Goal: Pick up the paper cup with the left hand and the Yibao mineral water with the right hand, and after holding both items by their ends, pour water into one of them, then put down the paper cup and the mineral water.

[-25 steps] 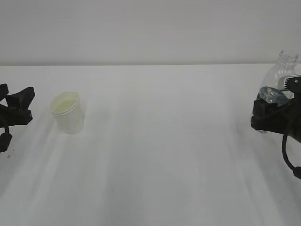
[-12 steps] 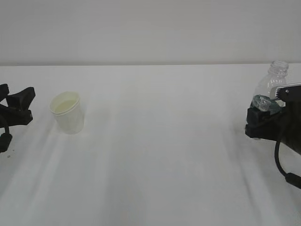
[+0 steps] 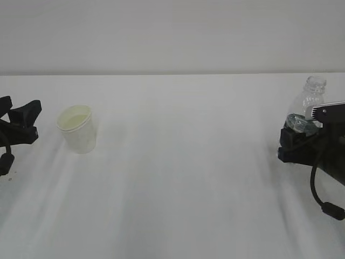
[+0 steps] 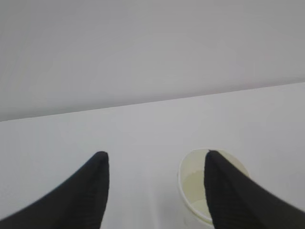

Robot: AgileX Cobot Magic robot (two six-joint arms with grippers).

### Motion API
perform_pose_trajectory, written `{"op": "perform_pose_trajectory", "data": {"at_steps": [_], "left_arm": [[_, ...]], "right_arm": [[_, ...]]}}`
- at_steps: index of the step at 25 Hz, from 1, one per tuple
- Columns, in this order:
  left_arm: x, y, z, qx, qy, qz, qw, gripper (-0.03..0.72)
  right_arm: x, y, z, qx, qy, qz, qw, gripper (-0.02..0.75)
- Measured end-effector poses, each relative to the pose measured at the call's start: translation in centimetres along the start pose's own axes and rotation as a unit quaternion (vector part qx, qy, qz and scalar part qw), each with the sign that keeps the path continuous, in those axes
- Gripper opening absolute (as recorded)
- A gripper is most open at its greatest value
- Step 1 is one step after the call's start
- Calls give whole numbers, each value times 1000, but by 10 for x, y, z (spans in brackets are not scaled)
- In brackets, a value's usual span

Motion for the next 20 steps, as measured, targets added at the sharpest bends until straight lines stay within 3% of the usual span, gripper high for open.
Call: {"op": "perform_pose_trajectory", "data": {"at_steps": [20], "left_arm": [[0, 0, 0, -1, 0, -1, 1000, 440]], "right_arm": [[18, 4, 9, -1, -4, 8, 1000, 405]]}}
Point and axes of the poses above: a point on each arm's last joint axis where the gripper is mounted, z pointing out along that axis toward the gripper, y along the wrist's bending axis when the last joint is at zero, x = y × z, the point moved 1 cm from there along z, pointing out along that axis toward the gripper, and after that the axes turned 7 degrees about -z, right-handed, at the moved point
